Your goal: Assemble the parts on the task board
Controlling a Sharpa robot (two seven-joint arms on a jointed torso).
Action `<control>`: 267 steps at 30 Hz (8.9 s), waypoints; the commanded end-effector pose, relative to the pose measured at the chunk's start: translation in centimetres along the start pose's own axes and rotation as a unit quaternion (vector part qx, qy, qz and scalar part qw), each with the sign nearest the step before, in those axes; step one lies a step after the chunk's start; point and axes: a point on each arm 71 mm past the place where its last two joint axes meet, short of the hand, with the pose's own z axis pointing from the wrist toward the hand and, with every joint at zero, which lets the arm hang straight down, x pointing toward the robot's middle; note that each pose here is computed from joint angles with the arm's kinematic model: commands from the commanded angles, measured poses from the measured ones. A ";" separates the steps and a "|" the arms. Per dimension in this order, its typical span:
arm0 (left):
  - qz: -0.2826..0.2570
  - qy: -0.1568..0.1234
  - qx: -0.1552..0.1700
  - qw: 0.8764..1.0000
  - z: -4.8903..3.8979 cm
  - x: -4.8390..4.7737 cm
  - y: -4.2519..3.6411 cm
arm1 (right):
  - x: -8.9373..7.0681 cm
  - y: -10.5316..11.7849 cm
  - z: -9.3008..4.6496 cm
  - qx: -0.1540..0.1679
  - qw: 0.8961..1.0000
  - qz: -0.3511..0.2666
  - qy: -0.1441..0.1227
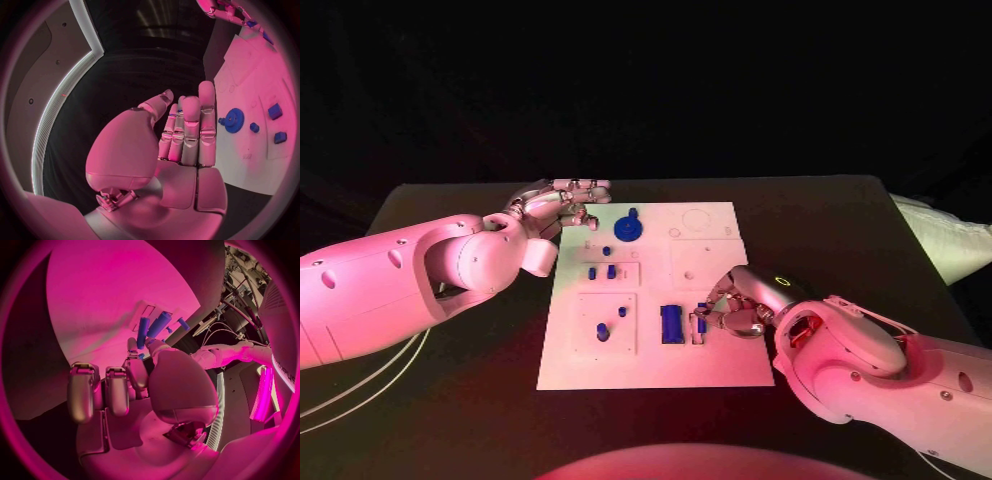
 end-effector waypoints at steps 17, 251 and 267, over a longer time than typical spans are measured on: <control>0.003 0.016 0.000 1.000 0.01 0.40 -0.03 | 1.6 0.4 0.4 0.012 0.998 0.000 0.061; 0.026 0.012 -0.015 0.999 0.15 -0.29 0.19 | 1.2 -0.3 -0.1 -0.096 0.993 0.032 -0.067; 0.025 0.015 -0.017 0.999 0.23 -0.16 0.24 | 1.4 -0.8 0.3 -0.081 0.995 0.023 -0.057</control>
